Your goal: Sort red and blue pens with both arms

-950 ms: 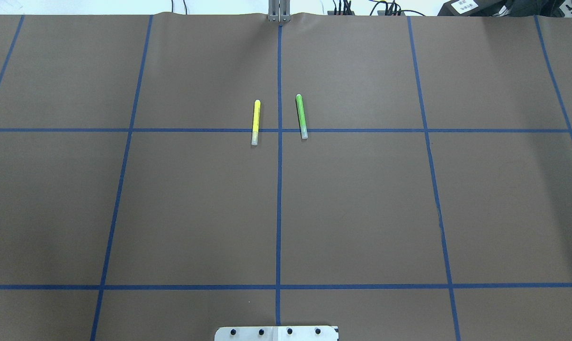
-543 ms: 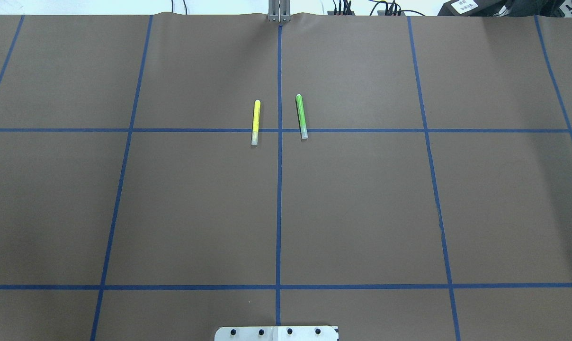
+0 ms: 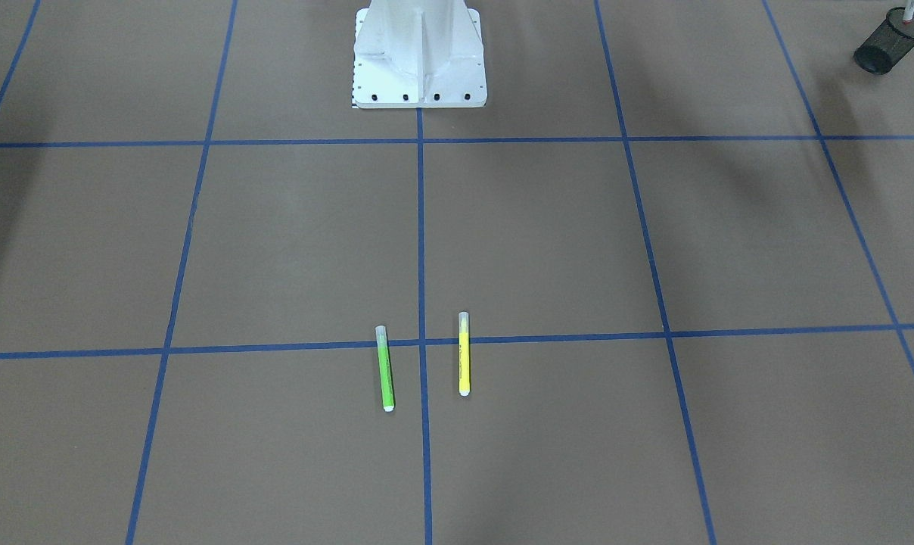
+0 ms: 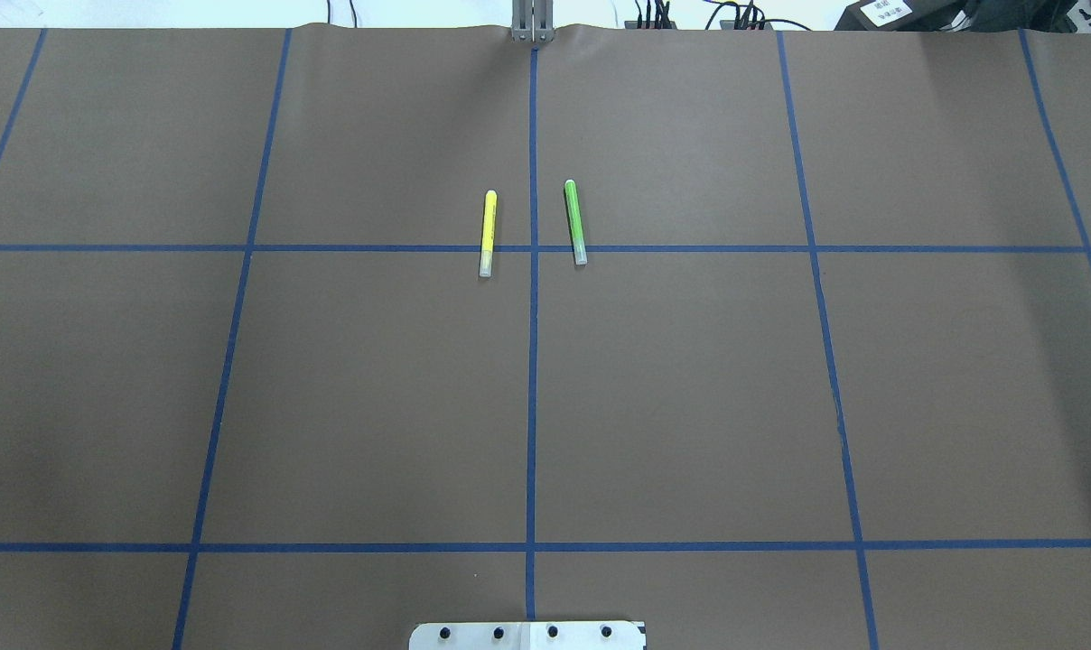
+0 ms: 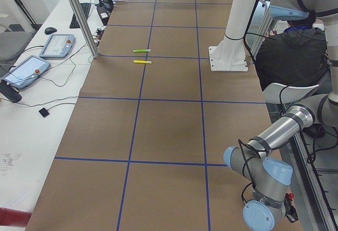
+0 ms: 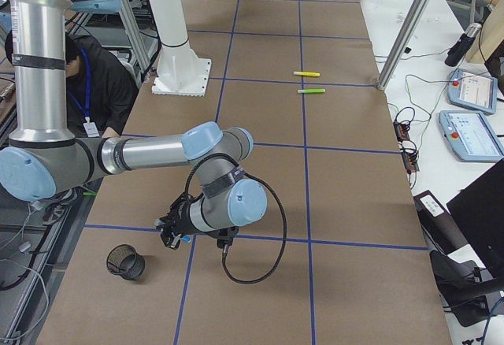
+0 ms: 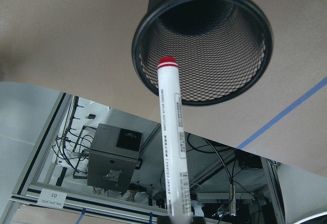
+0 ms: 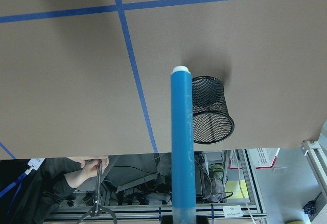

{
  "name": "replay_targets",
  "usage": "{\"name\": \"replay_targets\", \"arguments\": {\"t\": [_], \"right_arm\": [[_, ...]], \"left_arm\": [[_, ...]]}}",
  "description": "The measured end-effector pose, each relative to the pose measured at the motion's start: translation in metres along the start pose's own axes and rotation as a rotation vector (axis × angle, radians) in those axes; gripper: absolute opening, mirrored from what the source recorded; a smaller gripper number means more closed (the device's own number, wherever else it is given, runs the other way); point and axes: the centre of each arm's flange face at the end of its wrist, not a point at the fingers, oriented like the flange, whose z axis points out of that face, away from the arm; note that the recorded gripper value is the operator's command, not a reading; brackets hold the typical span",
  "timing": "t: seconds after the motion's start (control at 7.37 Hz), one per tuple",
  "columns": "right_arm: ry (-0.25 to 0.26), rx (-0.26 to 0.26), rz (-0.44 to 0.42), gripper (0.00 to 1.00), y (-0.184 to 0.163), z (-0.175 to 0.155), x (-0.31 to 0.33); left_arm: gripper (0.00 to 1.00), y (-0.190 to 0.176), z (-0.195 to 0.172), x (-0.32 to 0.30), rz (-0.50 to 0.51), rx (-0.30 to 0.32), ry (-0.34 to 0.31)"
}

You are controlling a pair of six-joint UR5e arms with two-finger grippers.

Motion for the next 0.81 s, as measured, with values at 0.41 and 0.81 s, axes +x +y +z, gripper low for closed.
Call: {"name": "replay_targets", "arguments": {"t": [0.41, 0.81], "right_arm": [[-0.008, -0.002, 0.003, 0.0, -0.001, 0.002, 0.002], [-0.017, -0.006, 0.007, 0.0, -0.001, 0.007, 0.003]], "left_arm": [[0.69, -0.006, -0.003, -0.003, 0.01, 0.021, -0.014], [1.0, -0.01, -0.013, 0.001, 0.022, 0.057, -0.011]]}}
